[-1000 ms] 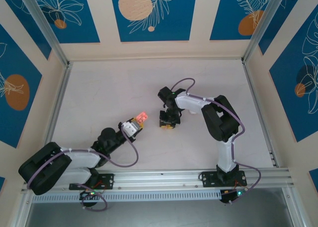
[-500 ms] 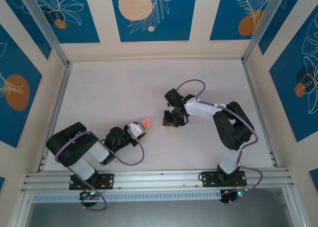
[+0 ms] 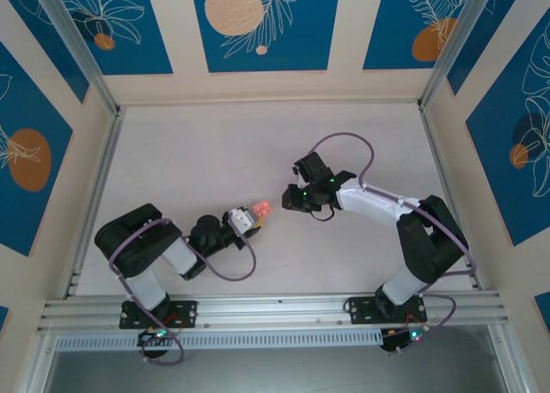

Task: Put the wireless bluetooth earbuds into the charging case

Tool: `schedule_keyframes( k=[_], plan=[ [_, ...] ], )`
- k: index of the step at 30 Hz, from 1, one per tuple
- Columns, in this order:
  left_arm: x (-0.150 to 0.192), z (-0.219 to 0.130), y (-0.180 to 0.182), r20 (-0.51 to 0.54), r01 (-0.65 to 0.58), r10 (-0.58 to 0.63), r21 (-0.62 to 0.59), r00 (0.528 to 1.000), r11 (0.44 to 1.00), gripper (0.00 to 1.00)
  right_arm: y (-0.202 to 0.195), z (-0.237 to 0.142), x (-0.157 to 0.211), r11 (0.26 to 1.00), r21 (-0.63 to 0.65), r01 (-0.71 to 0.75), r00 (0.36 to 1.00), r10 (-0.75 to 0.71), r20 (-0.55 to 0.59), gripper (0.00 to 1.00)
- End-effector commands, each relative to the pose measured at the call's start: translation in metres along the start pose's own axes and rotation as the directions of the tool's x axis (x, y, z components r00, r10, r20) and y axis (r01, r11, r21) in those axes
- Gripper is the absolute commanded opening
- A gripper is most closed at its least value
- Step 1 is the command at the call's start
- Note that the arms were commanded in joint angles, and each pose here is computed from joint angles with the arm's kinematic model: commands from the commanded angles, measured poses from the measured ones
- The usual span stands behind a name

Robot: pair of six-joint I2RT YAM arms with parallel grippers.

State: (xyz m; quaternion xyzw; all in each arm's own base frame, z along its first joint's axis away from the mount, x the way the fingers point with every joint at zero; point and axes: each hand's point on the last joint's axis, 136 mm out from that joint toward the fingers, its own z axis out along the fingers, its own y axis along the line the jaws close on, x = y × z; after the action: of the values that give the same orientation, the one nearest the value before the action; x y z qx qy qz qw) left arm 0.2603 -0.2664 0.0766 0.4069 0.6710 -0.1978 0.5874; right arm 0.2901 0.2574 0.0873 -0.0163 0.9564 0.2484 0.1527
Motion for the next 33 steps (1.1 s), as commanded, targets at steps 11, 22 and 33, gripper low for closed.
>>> schedule_keyframes(
  k=[11, 22, 33],
  plan=[
    [-0.025, 0.013, -0.004, 0.083, 0.049, -0.051, 0.023, 0.995, 0.999, 0.22, 0.032, -0.013, -0.009, 0.991, -0.116, 0.067, 0.992, -0.055, 0.111, 0.24],
    [-0.033, 0.012, -0.001, 0.103, 0.062, -0.063, 0.014, 0.993, 0.998, 0.21, 0.042, -0.014, -0.006, 0.986, -0.153, 0.071, 0.991, -0.053, 0.122, 0.24],
    [-0.047, 0.014, 0.003, 0.141, 0.070, -0.071, 0.007, 0.988, 0.997, 0.22, 0.043, -0.009, -0.006, 0.986, -0.153, 0.062, 0.992, -0.044, 0.118, 0.24]
  ],
)
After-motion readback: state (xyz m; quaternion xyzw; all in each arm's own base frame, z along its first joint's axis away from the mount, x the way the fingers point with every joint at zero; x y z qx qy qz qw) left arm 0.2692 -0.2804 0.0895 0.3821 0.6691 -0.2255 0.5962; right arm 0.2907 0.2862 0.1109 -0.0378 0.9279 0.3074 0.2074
